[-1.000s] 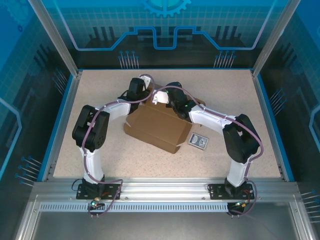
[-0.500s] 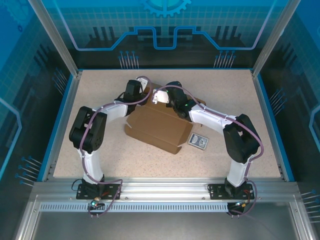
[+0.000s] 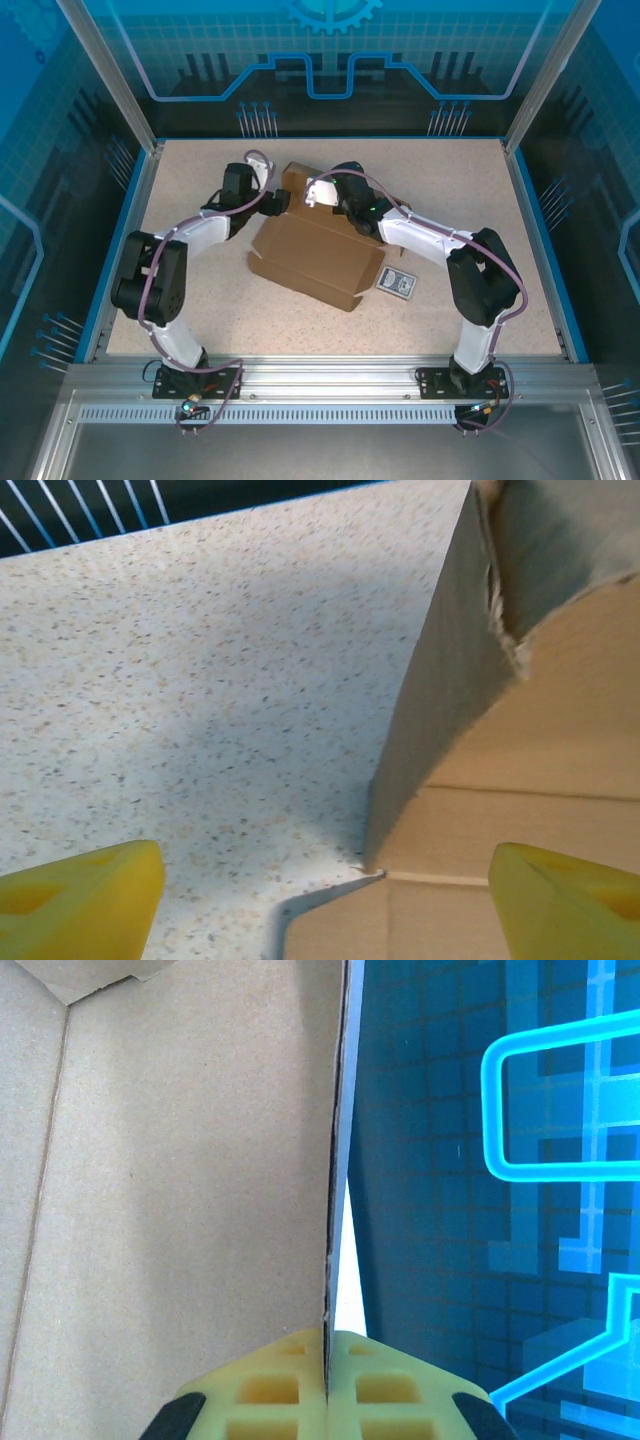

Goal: Fold the paper box

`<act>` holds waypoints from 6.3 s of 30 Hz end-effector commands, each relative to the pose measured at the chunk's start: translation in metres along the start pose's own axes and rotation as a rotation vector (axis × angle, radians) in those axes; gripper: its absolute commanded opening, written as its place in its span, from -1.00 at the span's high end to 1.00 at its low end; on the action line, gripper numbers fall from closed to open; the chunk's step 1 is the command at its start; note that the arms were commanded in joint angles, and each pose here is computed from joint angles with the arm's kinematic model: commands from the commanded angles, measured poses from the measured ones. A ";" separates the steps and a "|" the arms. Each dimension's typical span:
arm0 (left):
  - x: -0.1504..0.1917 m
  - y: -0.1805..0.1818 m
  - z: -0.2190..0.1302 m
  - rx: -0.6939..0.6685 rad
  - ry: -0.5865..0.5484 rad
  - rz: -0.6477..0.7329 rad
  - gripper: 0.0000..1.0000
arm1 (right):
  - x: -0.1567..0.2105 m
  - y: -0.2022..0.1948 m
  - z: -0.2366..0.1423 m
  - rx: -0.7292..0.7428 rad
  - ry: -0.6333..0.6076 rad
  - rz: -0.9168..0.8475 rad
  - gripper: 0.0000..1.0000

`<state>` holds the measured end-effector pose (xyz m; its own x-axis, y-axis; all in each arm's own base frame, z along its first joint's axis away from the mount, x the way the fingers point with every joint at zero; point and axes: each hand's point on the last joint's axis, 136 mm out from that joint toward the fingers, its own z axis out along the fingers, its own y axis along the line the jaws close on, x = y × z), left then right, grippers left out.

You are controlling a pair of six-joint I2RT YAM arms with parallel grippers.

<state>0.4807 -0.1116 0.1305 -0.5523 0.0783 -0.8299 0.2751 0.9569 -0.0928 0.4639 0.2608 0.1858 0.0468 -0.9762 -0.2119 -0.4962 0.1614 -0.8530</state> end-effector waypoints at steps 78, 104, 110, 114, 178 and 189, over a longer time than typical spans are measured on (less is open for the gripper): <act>-0.005 -0.039 0.027 0.068 -0.061 -0.038 0.82 | -0.056 -0.027 -0.073 -0.236 -0.236 0.398 0.05; 0.008 -0.061 0.030 0.158 -0.101 0.021 0.64 | -0.062 -0.062 -0.026 -0.528 -0.316 0.990 -0.03; 0.011 -0.062 0.032 0.164 -0.119 0.030 0.78 | -0.066 -0.053 0.004 -0.586 -0.268 1.062 0.02; 0.009 -0.064 0.032 0.172 -0.141 0.040 0.86 | -0.067 -0.048 0.019 -0.628 -0.255 1.100 0.08; 0.007 -0.065 0.035 0.177 -0.165 0.089 0.99 | -0.064 0.021 0.058 -0.758 -0.046 1.030 0.16; 0.007 -0.049 0.022 0.087 -0.183 0.035 1.00 | -0.068 -0.075 0.010 -0.607 -0.186 1.068 -0.18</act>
<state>0.4842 -0.1709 0.1088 -0.4053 0.0791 -0.9107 0.4055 0.9084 -0.1015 0.5143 0.3291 0.1948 -0.5893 -0.3880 -0.7087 -0.6773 0.7155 0.1714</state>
